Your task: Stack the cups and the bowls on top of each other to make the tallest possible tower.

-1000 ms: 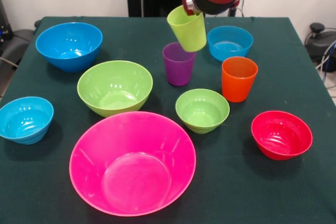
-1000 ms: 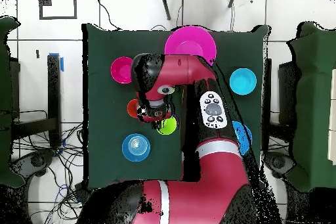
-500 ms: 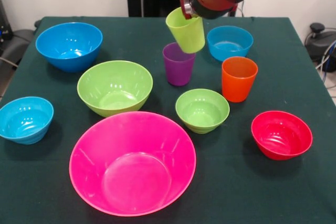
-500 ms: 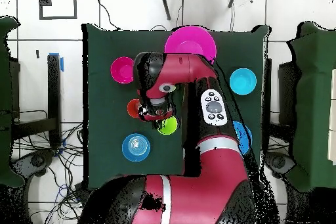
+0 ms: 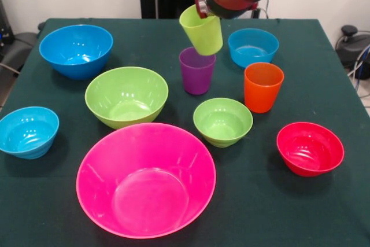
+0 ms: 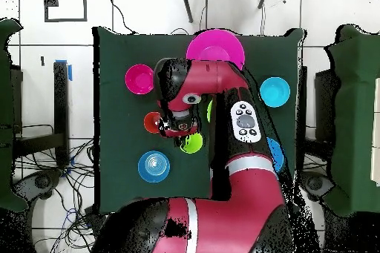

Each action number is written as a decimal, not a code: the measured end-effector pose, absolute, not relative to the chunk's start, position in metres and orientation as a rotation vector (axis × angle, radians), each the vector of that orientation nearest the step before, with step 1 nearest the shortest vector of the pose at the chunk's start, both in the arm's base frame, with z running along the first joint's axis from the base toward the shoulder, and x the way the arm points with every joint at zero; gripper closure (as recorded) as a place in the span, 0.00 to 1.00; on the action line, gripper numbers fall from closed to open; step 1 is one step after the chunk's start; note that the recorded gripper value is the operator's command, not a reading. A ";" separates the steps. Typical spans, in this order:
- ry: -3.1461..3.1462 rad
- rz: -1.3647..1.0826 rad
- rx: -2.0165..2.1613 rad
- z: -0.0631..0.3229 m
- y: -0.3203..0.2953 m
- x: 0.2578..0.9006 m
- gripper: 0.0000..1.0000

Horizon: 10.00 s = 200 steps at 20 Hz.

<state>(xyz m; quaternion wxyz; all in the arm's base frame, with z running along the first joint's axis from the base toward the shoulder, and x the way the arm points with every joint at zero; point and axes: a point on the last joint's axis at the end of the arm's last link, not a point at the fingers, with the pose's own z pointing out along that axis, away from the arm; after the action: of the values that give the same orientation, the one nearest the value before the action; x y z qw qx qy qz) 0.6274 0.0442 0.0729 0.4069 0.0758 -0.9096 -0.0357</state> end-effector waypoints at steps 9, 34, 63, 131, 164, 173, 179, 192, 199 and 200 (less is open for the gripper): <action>-2.329 -0.076 0.184 0.092 0.038 0.636 1.00; -2.374 -0.042 0.187 0.116 0.034 0.644 1.00; -2.460 -0.001 0.229 0.136 0.047 0.643 1.00; -2.550 0.496 0.309 0.123 0.061 0.532 1.00; -2.462 0.599 0.273 0.096 0.070 0.510 1.00; -2.385 0.596 0.266 0.079 0.073 0.507 1.00; -2.369 0.595 0.279 0.070 0.081 0.506 1.00; -2.362 0.577 0.293 0.059 0.104 0.507 1.00; -2.359 0.576 0.293 0.056 0.105 0.507 1.00; -2.359 0.575 0.293 0.056 0.105 0.507 1.00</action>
<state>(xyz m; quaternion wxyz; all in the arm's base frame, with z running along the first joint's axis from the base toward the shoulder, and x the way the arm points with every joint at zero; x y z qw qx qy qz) 0.5073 0.1051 0.0562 0.3410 0.1125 -0.9067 0.2211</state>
